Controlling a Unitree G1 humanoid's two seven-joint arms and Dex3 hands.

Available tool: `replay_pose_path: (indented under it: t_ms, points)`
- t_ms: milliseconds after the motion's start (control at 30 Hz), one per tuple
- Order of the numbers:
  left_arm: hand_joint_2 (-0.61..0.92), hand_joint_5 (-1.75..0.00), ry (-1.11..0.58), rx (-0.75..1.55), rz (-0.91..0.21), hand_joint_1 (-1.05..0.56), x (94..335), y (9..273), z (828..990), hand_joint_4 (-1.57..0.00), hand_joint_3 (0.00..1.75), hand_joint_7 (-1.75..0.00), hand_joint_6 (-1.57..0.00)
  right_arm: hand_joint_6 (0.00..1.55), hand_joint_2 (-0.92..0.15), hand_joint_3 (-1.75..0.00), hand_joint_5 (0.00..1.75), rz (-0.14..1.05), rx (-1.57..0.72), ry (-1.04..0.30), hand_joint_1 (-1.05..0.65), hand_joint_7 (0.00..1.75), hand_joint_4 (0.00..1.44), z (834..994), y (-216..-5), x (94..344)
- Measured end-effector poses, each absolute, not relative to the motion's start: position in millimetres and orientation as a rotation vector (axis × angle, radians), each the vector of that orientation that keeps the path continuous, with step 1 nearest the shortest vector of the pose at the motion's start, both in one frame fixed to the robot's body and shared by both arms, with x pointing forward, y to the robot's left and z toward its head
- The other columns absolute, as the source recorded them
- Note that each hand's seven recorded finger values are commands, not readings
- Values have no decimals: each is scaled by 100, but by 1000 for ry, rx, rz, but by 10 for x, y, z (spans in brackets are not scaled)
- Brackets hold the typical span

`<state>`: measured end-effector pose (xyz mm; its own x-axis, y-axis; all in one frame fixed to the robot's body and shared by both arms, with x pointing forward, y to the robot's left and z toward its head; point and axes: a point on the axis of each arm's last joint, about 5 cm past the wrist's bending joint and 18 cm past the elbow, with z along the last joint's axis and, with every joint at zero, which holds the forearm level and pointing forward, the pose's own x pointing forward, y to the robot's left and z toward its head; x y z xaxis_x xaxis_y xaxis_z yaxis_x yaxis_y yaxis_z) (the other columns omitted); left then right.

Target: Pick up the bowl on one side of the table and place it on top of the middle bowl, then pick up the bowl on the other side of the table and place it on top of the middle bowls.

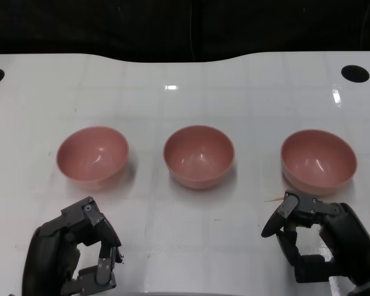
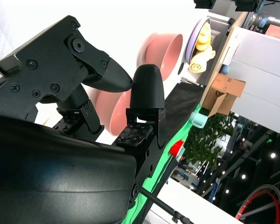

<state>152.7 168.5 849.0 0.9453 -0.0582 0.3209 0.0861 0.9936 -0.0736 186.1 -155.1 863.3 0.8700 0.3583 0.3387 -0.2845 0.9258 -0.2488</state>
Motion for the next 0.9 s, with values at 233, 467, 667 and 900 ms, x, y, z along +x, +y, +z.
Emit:
replay_pose_path:
  t_ms: [233,467,667,900]
  points:
    - [34,-174,-324,-89,-73,-9,1527,1685,8490,-90,146,-147,-87,80,-44,-127,173,339,-194,-390,-17,128,86,8633,-1551,1861]
    - [35,-175,-324,-90,-72,-9,1527,1685,8490,-89,145,-146,-87,80,-44,-126,173,339,-194,-390,-17,128,86,8633,-1551,1861]
    - [34,-175,-323,-90,-72,-10,1528,1686,8490,-89,146,-148,-87,80,-44,-126,173,338,-194,-390,-17,129,85,8633,-1551,1861]
    - [34,-174,-322,-90,-72,-10,1528,1687,8490,-89,146,-148,-86,80,-61,-93,155,320,-202,-392,-18,107,80,8633,-1545,1861]
